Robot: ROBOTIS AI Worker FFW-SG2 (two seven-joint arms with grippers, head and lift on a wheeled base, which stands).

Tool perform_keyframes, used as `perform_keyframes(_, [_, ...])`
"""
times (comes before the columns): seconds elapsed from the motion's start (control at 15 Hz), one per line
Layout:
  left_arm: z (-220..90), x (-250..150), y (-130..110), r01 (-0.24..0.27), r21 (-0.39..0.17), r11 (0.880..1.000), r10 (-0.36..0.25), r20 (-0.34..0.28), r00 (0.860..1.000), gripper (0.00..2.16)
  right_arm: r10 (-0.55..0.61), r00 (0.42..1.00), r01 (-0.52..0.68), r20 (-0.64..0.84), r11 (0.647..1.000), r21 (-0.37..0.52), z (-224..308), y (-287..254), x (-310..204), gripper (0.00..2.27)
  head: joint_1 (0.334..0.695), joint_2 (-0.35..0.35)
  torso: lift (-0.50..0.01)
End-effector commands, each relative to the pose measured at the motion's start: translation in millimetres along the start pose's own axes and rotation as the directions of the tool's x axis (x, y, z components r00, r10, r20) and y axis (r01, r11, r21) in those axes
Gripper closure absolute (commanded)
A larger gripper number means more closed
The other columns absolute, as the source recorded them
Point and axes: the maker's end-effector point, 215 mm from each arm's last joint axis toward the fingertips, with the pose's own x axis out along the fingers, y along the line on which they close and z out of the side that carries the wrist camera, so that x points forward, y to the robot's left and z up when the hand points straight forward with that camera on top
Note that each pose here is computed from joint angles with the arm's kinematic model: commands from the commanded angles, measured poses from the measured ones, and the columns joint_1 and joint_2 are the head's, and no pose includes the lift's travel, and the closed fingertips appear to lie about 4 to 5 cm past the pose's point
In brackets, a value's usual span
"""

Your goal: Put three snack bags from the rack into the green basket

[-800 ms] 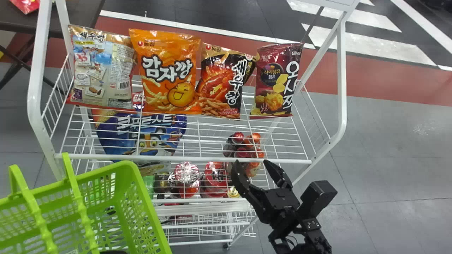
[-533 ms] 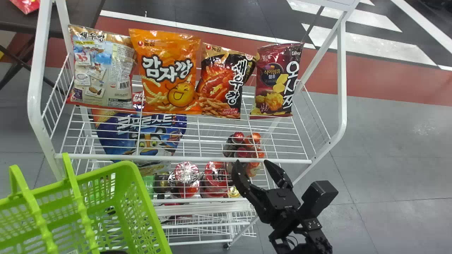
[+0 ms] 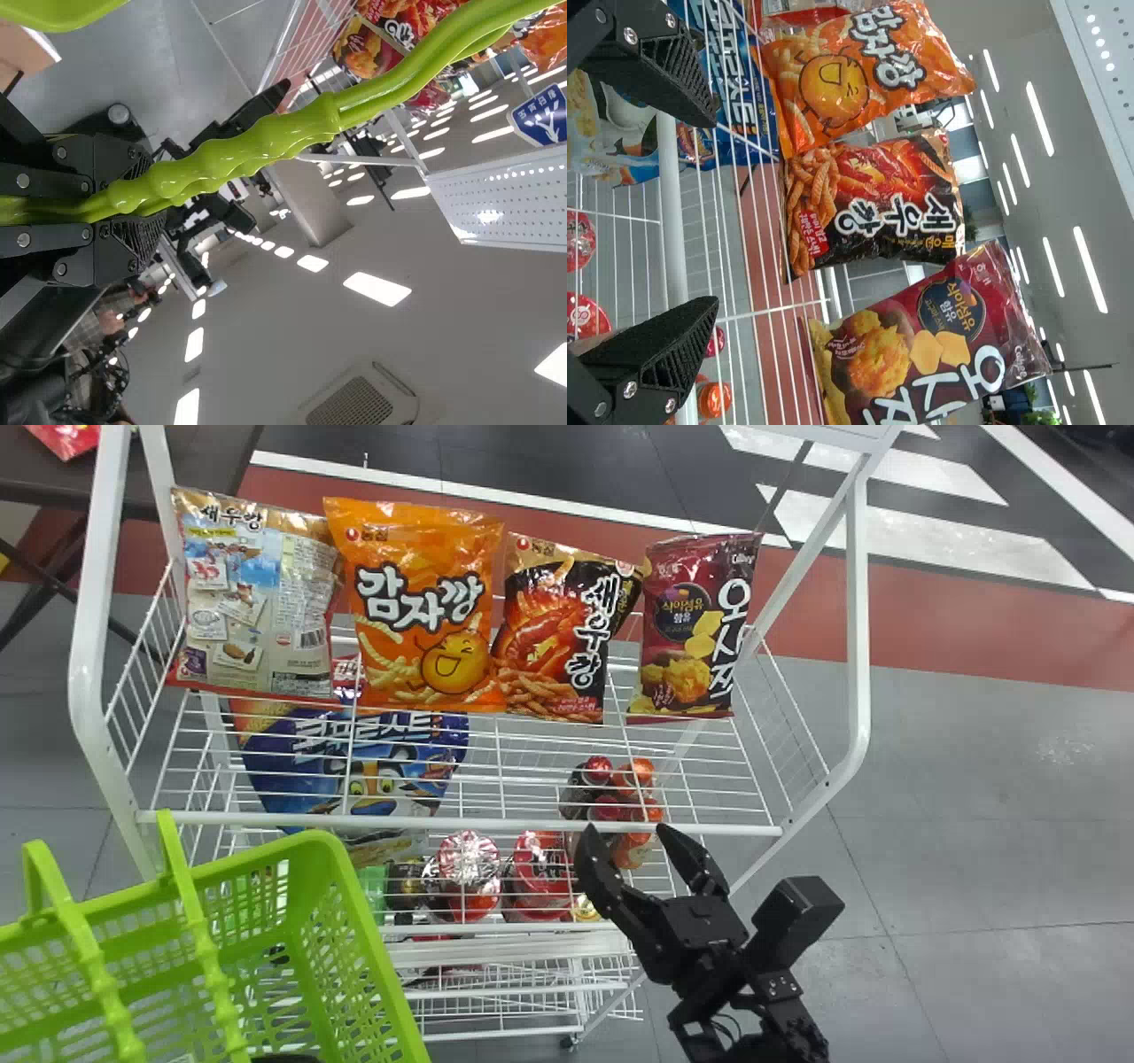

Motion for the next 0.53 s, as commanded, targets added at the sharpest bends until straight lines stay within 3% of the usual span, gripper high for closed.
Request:
perform_keyframes(0.0, [0.1,1.2,-0.4,0.002,-0.001,1.000,-0.002,0.002,1.000,2.15,0.058,0.998,-0.058,0.016,0.998,0.002,12.8,31.8,14.9,0.11,0.695,-0.300,0.000])
perform_keyframes(0.13, [0.4,1.2,-0.4,0.002,0.002,1.000,-0.002,0.002,1.000,2.15,0.118,0.993,-0.118,0.004,0.993,-0.002,16.6,66.5,33.7,0.11,0.695,-0.266,0.000])
perform_keyframes(0.47, [-1.3,3.8,-1.9,0.008,-0.002,1.000,-0.008,-0.003,1.000,2.15,0.238,0.971,-0.239,-0.031,0.971,-0.007,21.0,155.9,86.1,0.12,0.695,-0.100,0.000])
